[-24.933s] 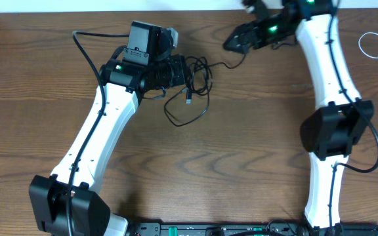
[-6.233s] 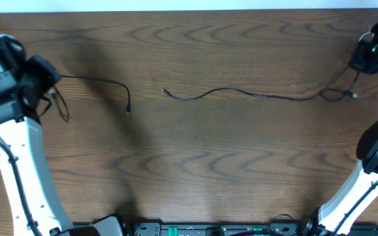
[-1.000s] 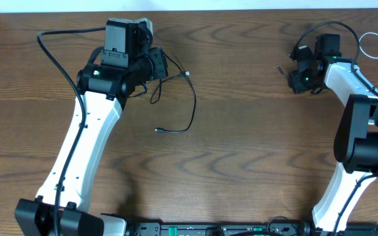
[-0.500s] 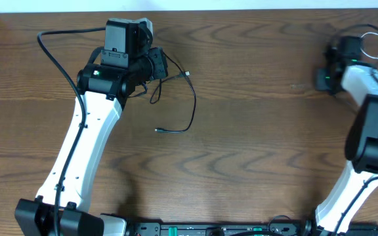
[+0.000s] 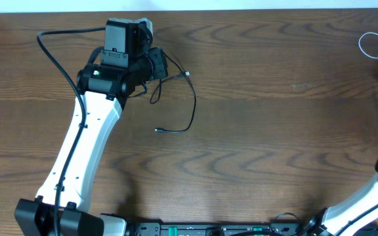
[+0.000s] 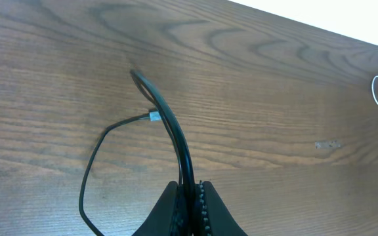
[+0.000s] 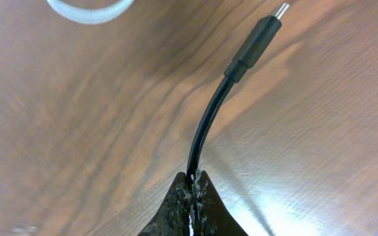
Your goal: Untangle cables
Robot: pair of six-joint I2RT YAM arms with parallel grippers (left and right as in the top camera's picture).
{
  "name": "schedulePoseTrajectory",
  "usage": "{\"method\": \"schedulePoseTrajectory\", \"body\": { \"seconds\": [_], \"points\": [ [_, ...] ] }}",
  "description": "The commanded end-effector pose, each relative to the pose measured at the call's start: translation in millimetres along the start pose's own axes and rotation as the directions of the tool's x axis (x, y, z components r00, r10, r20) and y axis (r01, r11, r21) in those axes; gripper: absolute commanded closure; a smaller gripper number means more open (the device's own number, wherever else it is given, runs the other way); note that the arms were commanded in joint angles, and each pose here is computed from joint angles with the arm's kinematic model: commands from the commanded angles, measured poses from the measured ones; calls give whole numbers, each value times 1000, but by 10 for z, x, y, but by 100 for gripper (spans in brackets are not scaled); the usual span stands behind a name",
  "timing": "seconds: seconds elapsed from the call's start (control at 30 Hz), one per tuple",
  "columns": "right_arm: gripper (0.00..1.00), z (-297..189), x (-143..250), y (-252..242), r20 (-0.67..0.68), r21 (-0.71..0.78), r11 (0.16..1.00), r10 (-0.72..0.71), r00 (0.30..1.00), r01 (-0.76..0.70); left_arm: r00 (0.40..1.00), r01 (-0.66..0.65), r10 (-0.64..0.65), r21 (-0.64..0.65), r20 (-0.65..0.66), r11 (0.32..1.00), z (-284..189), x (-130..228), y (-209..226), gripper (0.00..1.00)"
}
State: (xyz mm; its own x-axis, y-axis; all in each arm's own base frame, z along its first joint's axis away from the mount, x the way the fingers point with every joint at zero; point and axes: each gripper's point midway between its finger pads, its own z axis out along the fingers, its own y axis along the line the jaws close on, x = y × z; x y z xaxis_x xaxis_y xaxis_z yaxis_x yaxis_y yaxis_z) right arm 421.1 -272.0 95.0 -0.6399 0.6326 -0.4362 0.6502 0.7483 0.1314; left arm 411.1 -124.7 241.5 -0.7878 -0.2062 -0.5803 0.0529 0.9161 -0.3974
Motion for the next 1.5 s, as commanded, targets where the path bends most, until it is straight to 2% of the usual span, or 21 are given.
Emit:
{"method": "schedulePoseTrajectory", "body": {
  "seconds": [0.0,0.3,0.5,0.53,0.57,0.6,0.63,0.7,0.77,0.83,0.9,1.03,1.13,1.23,1.33,1.47],
  "points": [
    [99,-505,-354,-263,121,4,991,134,984,-135,1000,-8,8,7,-3,1000,9,-3,-28,92],
    [99,-819,-419,-1570,253,283,889,293,922,-361,1000,-8,8,7,-3,1000,9,-3,-28,92],
    [99,-670,-469,-1977,293,280,862,343,892,-423,1000,-8,8,8,-2,1000,9,-6,-30,92],
    [95,-638,-477,-1946,286,254,871,347,893,-420,1000,-8,8,8,-2,1000,9,-6,-30,92],
    [85,-614,-486,-1881,273,221,887,342,899,-405,1000,-8,8,8,-2,1000,9,-7,-31,92],
    [70,-578,-508,-1741,250,153,916,327,912,-371,1000,-8,8,9,0,1000,9,-11,-32,92],
    [61,-547,-549,-1542,228,63,947,294,928,-315,1000,-6,6,9,1,1000,9,-12,-33,92],
    [49,-529,-599,-1166,202,-97,972,229,952,-214,1000,-5,5,11,3,1000,9,-19,-36,92],
    [45,-530,-601,-786,181,-221,967,169,969,-127,1000,-2,2,12,6,1000,9,-27,-39,92],
    [40,-549,-531,-159,159,-373,928,54,986,9,1000,15,-15,31,6,999,8,-33,-76,92],
    [36,-566,-421,316,147,-455,885,-39,988,102,1000,28,-28,45,7,999,13,-28,-132,92],
    [26,-611,-156,1037,115,-559,806,-156,981,193,1000,-10,9,120,4,993,25,7,-386,92],
    [23,-714,91,1597,151,-644,696,-292,944,318,999,-53,52,200,7,978,20,43,-646,92],
    [20,-895,397,2117,246,-723,512,-435,866,463,995,-97,94,323,24,942,-35,35,-938,92],
    [20,-1064,683,2526,268,-787,389,-484,833,479,991,-136,115,442,73,887,-139,-62,-1187,92],
    [20,-1342,1039,3001,325,-848,206,-526,786,488,993,-86,37,486,109,870,-205,-230,-1292,92]
  ]
}}
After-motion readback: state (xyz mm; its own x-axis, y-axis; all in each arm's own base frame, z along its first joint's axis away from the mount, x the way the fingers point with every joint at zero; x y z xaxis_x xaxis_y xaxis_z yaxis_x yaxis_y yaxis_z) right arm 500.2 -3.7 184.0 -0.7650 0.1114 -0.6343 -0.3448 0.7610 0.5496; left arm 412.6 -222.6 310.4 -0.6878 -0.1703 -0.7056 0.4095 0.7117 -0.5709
